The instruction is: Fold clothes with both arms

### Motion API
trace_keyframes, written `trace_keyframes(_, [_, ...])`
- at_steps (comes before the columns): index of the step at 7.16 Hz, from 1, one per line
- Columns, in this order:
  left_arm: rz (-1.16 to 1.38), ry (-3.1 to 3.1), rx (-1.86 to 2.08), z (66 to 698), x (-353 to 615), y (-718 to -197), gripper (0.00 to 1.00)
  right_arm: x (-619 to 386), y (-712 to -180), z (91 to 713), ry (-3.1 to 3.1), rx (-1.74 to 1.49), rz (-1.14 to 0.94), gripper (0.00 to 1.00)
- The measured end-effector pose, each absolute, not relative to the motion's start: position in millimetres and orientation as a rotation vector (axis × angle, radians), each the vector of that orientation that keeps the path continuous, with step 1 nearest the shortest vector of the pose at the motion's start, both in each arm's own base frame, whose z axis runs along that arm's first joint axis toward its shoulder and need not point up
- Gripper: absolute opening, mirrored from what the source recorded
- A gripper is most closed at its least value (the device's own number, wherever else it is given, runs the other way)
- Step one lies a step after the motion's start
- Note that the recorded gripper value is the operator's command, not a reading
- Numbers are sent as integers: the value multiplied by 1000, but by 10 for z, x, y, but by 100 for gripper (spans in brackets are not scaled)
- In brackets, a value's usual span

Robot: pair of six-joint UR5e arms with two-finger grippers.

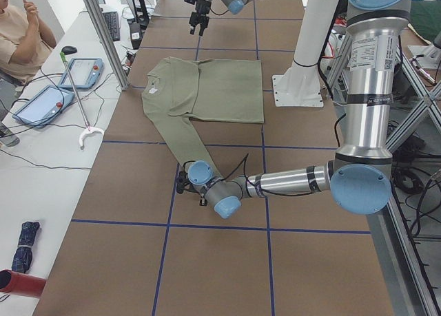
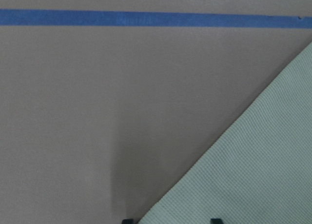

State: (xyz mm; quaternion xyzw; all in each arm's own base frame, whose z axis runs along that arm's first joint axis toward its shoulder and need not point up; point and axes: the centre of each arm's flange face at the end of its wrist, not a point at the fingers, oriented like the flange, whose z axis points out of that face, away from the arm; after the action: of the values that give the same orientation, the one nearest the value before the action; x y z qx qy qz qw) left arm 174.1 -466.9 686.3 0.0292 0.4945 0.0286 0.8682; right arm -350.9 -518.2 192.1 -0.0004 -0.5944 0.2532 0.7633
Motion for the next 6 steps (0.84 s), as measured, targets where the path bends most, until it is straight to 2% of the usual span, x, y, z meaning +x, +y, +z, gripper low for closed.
trace_keyframes(1, [59,1035,61,6864,1741,-4669,0,-3513,-5184,1920,-1293,0,550,99])
trace_keyframes(2, [58,1035,60,6864,1741,-4669,42,-3515,-5186,1916,-1293,0,550,99])
trace_keyframes(3, [59,1037,58,6860,1741,-4665,54,-3516,-5187,1907,-1294,0,549,99])
trace_keyframes(6, [56,1036,55,6875,1736,-4656,55,-3512,-5183,1885,-1296,1,549,99])
